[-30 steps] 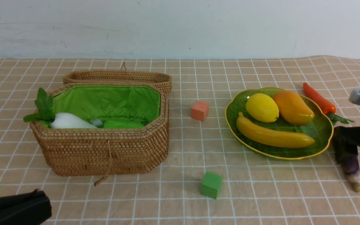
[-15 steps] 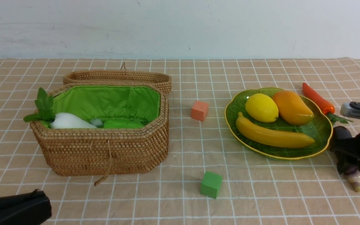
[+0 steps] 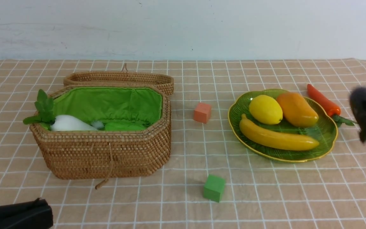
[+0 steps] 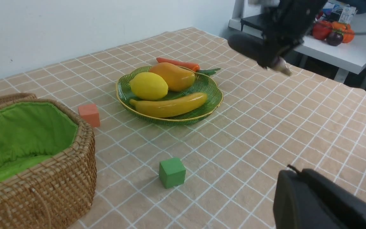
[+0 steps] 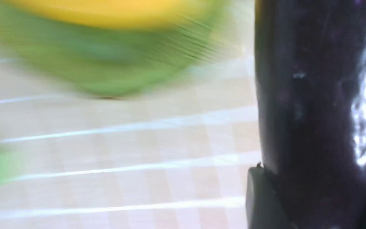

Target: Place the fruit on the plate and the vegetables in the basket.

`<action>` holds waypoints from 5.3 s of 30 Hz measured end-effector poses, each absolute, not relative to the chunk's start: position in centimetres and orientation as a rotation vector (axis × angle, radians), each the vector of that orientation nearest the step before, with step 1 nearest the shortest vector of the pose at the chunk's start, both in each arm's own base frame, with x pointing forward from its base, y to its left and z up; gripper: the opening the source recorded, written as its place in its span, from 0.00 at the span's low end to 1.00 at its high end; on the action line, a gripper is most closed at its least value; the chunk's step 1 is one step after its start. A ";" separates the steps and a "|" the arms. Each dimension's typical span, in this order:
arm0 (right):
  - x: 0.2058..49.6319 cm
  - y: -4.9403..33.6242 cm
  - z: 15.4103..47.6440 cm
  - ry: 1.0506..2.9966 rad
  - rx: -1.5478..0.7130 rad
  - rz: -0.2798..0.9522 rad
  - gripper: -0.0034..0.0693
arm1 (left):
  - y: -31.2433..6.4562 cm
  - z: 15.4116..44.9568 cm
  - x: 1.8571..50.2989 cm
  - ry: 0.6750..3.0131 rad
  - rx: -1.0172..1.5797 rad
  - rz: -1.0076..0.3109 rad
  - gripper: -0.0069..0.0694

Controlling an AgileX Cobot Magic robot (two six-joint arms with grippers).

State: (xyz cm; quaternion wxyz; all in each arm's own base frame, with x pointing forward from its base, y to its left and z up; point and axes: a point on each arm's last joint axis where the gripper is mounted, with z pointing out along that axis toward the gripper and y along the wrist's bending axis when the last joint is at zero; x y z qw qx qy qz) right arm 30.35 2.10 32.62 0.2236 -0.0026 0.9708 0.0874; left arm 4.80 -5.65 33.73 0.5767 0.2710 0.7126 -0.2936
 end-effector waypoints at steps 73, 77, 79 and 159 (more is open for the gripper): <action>55.2 -7.5 16.0 2.458 0.131 0.137 0.80 | -3.7 34.9 6.5 1.602 0.319 -0.540 0.07; 55.0 -8.1 15.8 2.484 0.121 0.037 0.70 | -3.7 34.9 6.5 1.602 0.319 -0.540 0.07; 54.9 -8.2 15.8 2.497 0.118 0.015 0.60 | -3.7 34.9 6.5 1.602 0.319 -0.540 0.07; 11.9 8.3 40.7 2.406 -0.527 0.167 0.03 | -1.7 27.5 3.3 1.460 0.245 -0.708 0.07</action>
